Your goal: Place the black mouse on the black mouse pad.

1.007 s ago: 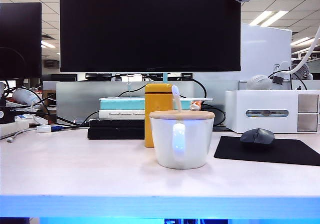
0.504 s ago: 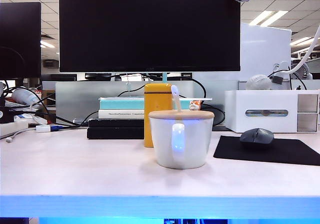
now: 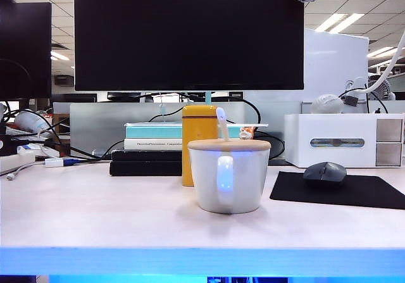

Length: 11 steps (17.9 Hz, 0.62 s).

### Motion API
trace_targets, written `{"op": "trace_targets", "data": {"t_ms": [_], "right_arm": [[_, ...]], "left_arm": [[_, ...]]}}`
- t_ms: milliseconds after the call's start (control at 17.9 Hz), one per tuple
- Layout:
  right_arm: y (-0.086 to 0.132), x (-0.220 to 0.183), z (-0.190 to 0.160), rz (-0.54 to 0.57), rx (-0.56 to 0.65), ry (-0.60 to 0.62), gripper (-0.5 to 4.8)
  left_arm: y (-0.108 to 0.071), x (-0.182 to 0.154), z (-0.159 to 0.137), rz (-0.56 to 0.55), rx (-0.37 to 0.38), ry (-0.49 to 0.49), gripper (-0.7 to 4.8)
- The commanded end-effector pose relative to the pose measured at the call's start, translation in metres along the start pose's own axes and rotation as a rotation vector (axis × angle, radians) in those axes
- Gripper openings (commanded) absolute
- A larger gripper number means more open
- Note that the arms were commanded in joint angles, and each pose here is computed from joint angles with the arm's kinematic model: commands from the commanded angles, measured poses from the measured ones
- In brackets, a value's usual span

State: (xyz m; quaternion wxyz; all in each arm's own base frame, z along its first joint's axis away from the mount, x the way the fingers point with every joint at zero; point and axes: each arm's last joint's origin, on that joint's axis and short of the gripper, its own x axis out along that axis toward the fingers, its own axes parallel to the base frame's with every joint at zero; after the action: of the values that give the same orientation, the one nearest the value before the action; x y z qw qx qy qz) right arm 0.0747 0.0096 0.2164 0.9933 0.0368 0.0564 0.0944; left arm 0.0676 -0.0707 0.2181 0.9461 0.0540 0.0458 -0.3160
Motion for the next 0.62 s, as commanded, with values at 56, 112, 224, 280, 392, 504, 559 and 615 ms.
{"op": "trace_targets", "data": {"t_ms": [56,112,224,280,392,504,559,615], "right_arm": [[-0.002,0.008,-0.015,-0.015,0.042,0.023,-0.02],[-0.003,0.01,-0.018,-0.028,0.042,0.026,-0.02],[-0.005,0.013,-0.026,-0.068,0.043,0.043,-0.02],[-0.005,0.014,-0.029,-0.068,0.044,0.048,-0.01],[-0.007,0.018,-0.041,-0.068,0.046,0.082,-0.01],[-0.007,0.02,-0.048,-0.064,0.048,0.104,-0.01],[-0.008,0.023,-0.059,-0.048,0.052,0.138,-0.01],[-0.008,0.025,-0.065,-0.023,0.056,0.159,-0.01]], "left_arm": [[-0.004,0.012,-0.017,-0.007,-0.01,0.062,-0.05],[-0.005,0.014,-0.024,-0.008,-0.016,0.086,-0.05],[-0.006,0.018,-0.039,-0.012,-0.026,0.129,-0.05],[-0.006,0.018,-0.043,-0.013,-0.025,0.138,-0.05],[-0.008,0.02,-0.057,-0.039,-0.022,0.157,-0.05],[-0.009,0.021,-0.063,-0.044,-0.019,0.166,-0.05],[-0.01,0.021,-0.068,-0.06,-0.016,0.18,-0.05],[-0.01,0.021,-0.071,-0.076,-0.024,0.19,-0.05]]}}
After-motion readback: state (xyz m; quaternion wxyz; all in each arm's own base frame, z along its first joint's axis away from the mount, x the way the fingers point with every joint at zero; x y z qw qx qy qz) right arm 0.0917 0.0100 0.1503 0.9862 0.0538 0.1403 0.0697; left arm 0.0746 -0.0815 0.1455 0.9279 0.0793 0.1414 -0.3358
